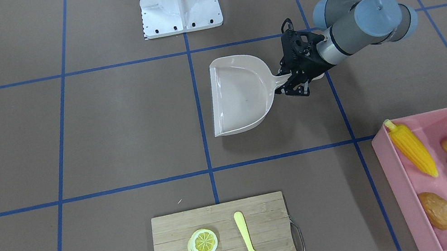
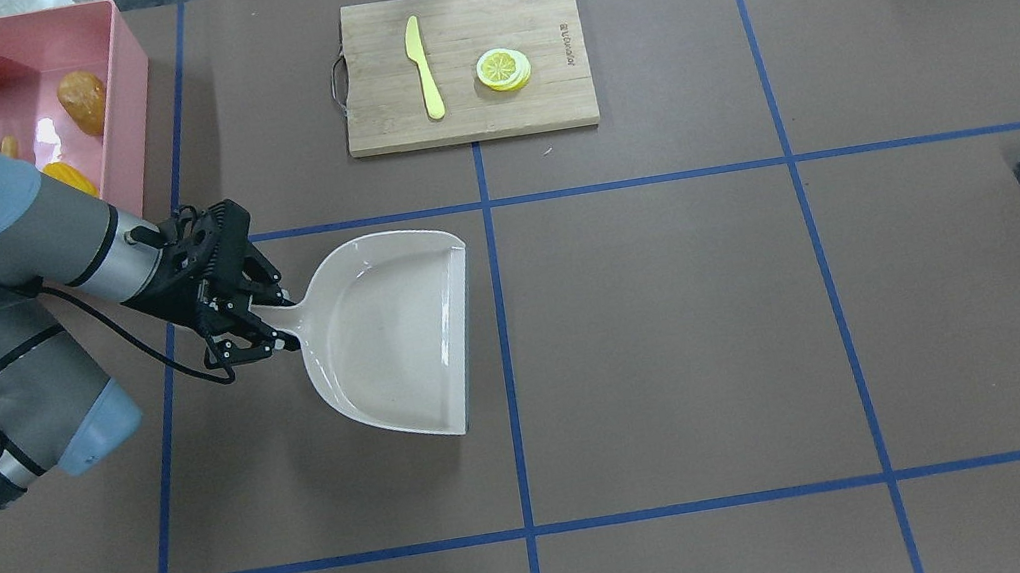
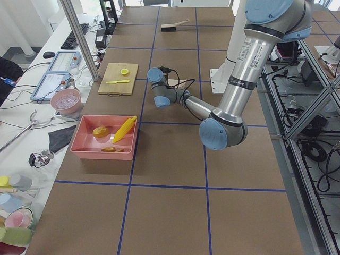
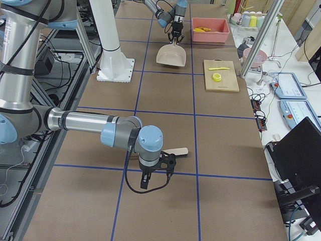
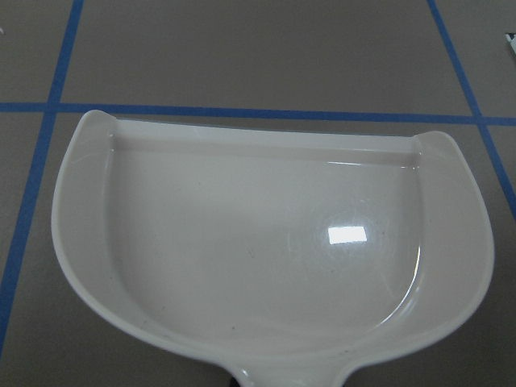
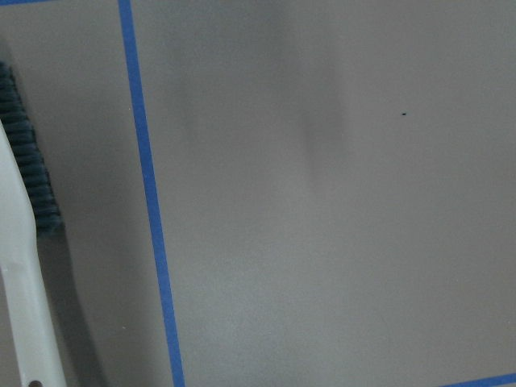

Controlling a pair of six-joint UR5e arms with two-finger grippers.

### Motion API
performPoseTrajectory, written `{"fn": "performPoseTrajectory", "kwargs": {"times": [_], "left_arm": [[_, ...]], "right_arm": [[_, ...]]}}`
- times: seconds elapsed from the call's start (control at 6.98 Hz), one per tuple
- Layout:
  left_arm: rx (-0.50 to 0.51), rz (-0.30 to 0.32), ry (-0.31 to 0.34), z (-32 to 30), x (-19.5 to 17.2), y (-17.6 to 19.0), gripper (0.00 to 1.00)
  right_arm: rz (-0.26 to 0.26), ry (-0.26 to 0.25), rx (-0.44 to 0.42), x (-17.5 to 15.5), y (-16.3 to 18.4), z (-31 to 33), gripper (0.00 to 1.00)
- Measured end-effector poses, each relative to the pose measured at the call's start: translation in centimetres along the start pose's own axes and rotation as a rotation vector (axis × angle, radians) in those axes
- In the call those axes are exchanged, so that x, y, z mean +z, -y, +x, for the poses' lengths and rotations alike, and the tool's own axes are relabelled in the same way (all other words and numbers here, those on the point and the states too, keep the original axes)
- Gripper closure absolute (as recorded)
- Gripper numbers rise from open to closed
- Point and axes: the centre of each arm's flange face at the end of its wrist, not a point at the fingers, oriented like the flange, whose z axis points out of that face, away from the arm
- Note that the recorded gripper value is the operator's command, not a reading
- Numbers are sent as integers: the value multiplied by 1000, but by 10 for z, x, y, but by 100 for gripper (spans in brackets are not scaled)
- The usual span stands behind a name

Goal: Sweep and dump trash into bin
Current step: 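Lower the white dustpan onto the table with the left gripper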

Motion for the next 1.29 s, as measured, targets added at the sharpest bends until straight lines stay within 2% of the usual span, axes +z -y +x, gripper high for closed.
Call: {"fn": "performPoseTrajectory", "kwargs": {"times": [0.43, 0.86, 1.29], "left_arm": [[44, 51, 26, -6, -1, -3, 100], [-12, 37, 72, -11, 1, -9, 100], [-51, 24, 75, -11, 7, -13, 100]], "right_arm": [[0, 3, -4, 0, 0, 0, 0], [3, 8, -9, -2, 0, -2, 0], [1, 35, -8, -2, -1, -5, 0]]}}
